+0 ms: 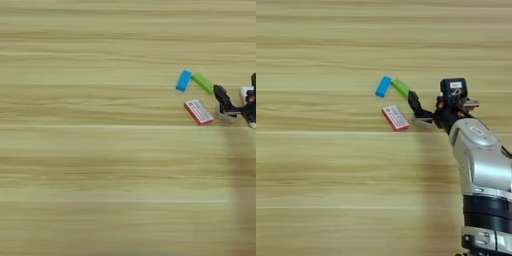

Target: Move the objects on the table

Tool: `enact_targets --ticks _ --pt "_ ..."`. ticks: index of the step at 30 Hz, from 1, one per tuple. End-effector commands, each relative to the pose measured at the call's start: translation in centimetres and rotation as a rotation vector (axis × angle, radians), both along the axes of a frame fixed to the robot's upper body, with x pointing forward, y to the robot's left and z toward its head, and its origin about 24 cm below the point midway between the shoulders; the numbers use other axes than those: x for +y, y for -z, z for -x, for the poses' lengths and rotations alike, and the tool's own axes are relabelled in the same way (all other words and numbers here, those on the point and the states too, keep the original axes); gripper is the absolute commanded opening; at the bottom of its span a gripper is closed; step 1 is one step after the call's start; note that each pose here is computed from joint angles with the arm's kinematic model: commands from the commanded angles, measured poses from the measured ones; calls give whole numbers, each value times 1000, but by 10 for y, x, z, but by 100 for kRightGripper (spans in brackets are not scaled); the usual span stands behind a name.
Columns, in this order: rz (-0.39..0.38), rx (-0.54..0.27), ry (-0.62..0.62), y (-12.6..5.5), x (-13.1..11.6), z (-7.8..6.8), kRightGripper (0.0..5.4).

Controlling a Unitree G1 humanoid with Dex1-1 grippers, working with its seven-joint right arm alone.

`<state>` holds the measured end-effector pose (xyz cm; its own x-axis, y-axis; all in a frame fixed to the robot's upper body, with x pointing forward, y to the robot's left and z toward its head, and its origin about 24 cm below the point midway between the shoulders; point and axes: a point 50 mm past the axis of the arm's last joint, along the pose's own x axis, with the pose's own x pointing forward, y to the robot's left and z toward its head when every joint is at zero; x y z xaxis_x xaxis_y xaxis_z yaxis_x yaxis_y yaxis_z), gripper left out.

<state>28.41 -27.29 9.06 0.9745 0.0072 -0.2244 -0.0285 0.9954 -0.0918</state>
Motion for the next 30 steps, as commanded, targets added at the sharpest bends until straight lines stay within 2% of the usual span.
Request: enact_targets --ticks 1,13,30 --pt "45 -78 -25 -24 1 -11 538" --pt "-1 22 8 -2 -12 -24 538" --pt "-22 109 13 13 -17 -28 538"
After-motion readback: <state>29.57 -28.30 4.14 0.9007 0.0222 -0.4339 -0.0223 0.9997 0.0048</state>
